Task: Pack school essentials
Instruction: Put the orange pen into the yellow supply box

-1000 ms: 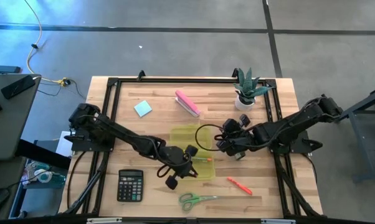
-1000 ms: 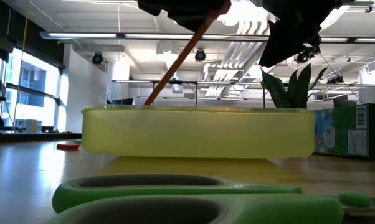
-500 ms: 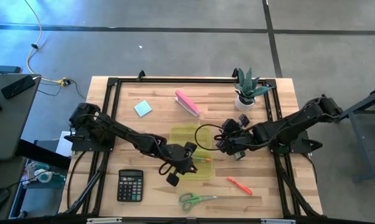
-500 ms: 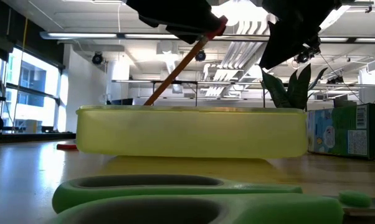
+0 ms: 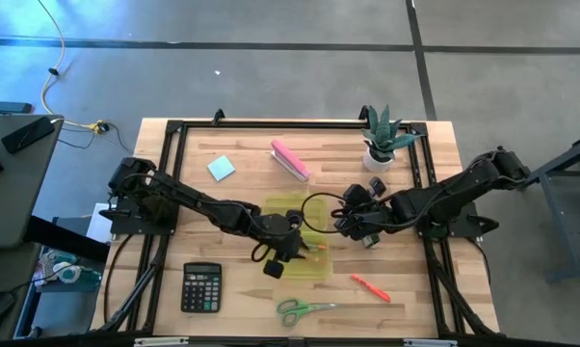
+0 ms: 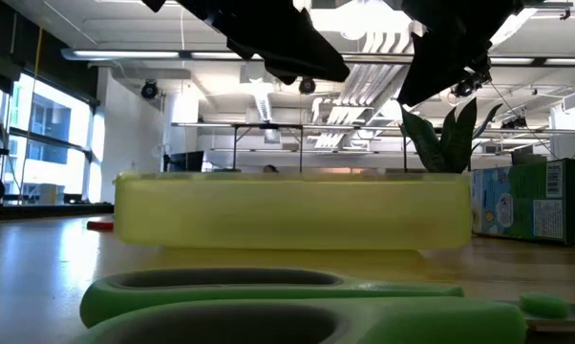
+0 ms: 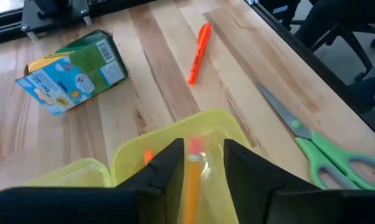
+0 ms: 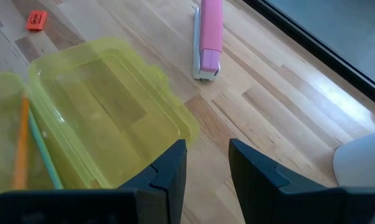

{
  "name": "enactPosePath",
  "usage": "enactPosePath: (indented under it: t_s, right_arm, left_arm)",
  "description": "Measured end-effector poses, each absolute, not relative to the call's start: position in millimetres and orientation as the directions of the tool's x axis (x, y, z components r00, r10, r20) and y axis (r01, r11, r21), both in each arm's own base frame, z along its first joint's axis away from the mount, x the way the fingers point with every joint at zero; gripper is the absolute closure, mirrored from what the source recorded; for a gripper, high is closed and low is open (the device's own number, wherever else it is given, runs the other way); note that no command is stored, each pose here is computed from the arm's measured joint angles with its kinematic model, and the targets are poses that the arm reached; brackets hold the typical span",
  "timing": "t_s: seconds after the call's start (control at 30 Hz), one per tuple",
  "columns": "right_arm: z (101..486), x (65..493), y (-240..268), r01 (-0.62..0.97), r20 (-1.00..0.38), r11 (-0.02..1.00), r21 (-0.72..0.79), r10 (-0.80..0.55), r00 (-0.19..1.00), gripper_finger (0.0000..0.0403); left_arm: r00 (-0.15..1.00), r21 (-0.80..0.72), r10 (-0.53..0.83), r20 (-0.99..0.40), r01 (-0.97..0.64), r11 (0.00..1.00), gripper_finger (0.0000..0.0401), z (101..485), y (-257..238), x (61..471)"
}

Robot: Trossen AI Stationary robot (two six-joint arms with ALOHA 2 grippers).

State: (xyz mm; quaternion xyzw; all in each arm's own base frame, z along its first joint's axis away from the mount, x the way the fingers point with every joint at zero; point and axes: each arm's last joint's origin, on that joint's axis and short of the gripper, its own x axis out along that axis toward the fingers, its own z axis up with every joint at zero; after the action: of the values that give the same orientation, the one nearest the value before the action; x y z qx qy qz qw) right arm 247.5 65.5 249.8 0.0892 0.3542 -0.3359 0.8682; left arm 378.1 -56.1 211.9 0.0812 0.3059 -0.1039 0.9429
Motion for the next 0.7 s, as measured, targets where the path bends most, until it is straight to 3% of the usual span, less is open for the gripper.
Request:
enactPosePath:
  t_s: [0.27, 0.43, 0.7]
  right_arm:
    - [249.8, 247.5, 65.5, 0.646, -0.675, 0.759, -0.082, -0.520, 0.524, 0.0291]
    - [249.2, 247.5, 67.2, 0.626, -0.704, 0.778, -0.056, -0.475, 0.528, 0.0291]
    - [246.7, 245.2, 73.9, 0.584, -0.778, 0.812, 0.018, -0.355, 0.519, 0.0291]
  left_arm:
    - [0.786, 0.225, -0.057, -0.616, 0.245, 0.943, 0.0271, 228.8, -52.0, 374.0]
    - [0.771, 0.284, 0.032, -0.636, 0.195, 0.939, 0.0270, 269.4, -47.8, 363.6]
    - [0.827, 0.221, 0.001, -0.562, 0.149, 0.964, 0.0270, 338.8, -48.2, 322.8]
